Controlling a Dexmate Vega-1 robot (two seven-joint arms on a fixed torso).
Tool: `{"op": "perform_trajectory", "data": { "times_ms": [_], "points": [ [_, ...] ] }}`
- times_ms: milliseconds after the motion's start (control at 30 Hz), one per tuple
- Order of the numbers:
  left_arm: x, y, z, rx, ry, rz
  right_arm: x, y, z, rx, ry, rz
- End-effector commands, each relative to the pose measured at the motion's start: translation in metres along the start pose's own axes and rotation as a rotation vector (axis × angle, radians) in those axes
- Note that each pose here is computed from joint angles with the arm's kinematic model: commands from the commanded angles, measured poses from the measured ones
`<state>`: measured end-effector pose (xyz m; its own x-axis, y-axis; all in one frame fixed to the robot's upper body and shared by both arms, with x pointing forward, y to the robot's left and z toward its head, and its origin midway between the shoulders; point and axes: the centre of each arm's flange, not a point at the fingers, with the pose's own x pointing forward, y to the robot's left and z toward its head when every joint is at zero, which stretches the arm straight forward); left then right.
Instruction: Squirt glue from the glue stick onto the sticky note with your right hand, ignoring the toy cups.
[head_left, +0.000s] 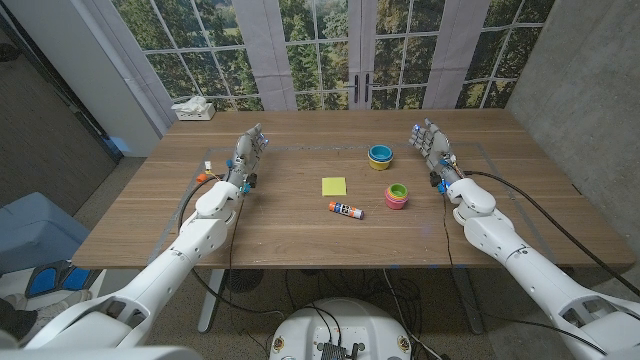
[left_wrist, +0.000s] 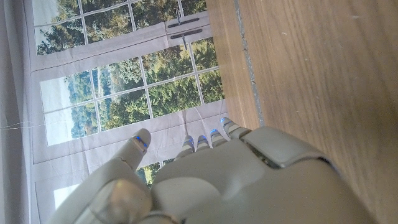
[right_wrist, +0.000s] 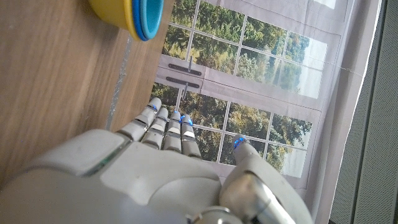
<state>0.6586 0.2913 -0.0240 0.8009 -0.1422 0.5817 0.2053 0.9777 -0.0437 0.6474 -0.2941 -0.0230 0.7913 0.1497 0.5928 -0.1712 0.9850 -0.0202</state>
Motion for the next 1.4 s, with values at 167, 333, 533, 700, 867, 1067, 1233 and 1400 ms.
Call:
{"op": "perform_trajectory", "data": {
  "times_ms": [167, 333, 533, 700, 867, 1067, 1233, 1400],
  "points": [
    [0.005, -0.004, -0.002, -0.001, 0.002, -0.019, -0.022, 0.012, 0.016, -0.158, -0.015, -0.094],
    [0.006, -0.005, -0.002, 0.000, 0.000, -0.024, -0.028, 0.014, 0.019, -0.186, -0.019, -0.100],
    [0.007, -0.008, -0.001, 0.003, 0.001, -0.035, -0.036, 0.018, 0.023, -0.222, -0.022, -0.123],
    [0.008, -0.010, -0.002, 0.000, 0.002, -0.038, -0.042, 0.022, 0.026, -0.271, -0.026, -0.145],
    [0.008, -0.011, -0.002, 0.001, 0.002, -0.041, -0.047, 0.026, 0.029, -0.301, -0.027, -0.157],
    [0.009, -0.013, -0.002, -0.002, 0.000, -0.045, -0.052, 0.029, 0.033, -0.332, -0.032, -0.167],
    [0.009, -0.014, -0.002, -0.003, 0.000, -0.045, -0.056, 0.032, 0.035, -0.356, -0.041, -0.155],
    [0.009, -0.015, -0.003, -0.006, 0.001, -0.049, -0.060, 0.035, 0.037, -0.380, -0.044, -0.158]
  ]
}}
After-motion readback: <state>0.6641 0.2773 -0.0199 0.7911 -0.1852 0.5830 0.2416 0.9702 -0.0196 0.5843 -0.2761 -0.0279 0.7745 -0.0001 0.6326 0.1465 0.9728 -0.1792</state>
